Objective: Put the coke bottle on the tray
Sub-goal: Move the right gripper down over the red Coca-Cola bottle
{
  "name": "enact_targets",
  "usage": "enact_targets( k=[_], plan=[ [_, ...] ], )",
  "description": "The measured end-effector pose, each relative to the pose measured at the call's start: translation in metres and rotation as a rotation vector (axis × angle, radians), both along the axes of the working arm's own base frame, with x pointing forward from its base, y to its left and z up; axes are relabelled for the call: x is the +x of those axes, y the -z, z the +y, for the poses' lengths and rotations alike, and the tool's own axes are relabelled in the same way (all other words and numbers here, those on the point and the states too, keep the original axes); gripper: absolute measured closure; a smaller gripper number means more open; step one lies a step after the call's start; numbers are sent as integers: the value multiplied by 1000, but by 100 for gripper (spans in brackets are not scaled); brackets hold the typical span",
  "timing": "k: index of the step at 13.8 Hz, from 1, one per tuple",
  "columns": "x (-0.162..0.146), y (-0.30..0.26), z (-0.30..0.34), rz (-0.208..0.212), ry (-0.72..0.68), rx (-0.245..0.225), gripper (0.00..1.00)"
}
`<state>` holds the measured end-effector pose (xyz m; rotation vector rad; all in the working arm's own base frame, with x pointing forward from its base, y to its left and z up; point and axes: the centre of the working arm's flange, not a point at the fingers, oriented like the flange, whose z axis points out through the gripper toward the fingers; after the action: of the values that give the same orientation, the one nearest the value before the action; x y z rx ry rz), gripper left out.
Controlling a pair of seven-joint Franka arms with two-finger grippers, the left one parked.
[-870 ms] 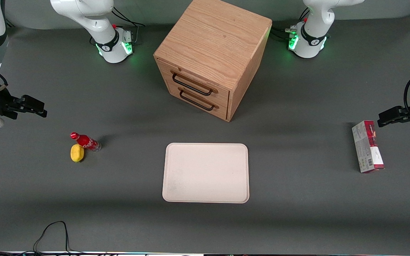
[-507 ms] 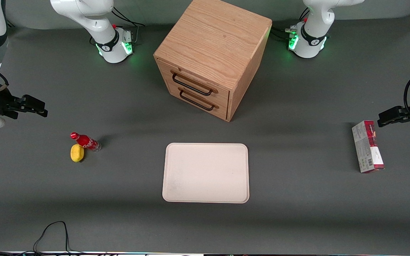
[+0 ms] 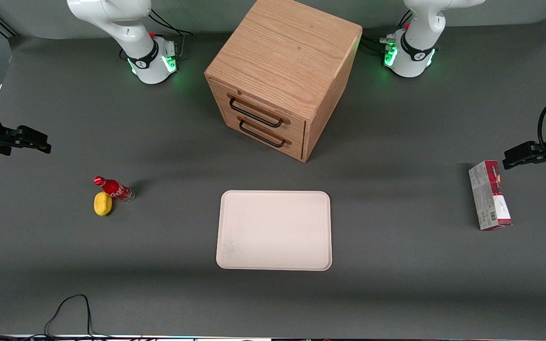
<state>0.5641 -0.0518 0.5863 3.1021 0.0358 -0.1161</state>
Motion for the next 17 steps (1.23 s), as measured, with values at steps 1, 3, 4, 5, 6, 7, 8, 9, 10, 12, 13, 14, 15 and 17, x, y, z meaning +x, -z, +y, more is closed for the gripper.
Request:
enact_targets(
  k=[1,3,4,5,6,7,8,9,10,12,13,14,15,17],
  plan=[
    [-4,0,-3,-2,0,1,0],
    [-15,1,-2,-25,-3,3,0],
    [-22,3,-2,-35,-5,5,0],
    [-28,7,-1,-41,-7,7,0],
    [-32,11,0,-46,-9,8,0],
    [-32,17,0,-53,-10,8,0],
    [-31,25,0,-61,-12,8,0],
    [-30,37,0,-72,-14,7,0],
    [-29,50,1,-82,-16,6,0],
    [-27,76,3,-99,-23,5,0],
    [-26,87,5,-107,-26,5,0],
    [-26,99,6,-115,-29,5,0],
    [-26,111,6,-125,-31,4,0],
    [-29,139,8,-145,-34,5,0]
  ],
)
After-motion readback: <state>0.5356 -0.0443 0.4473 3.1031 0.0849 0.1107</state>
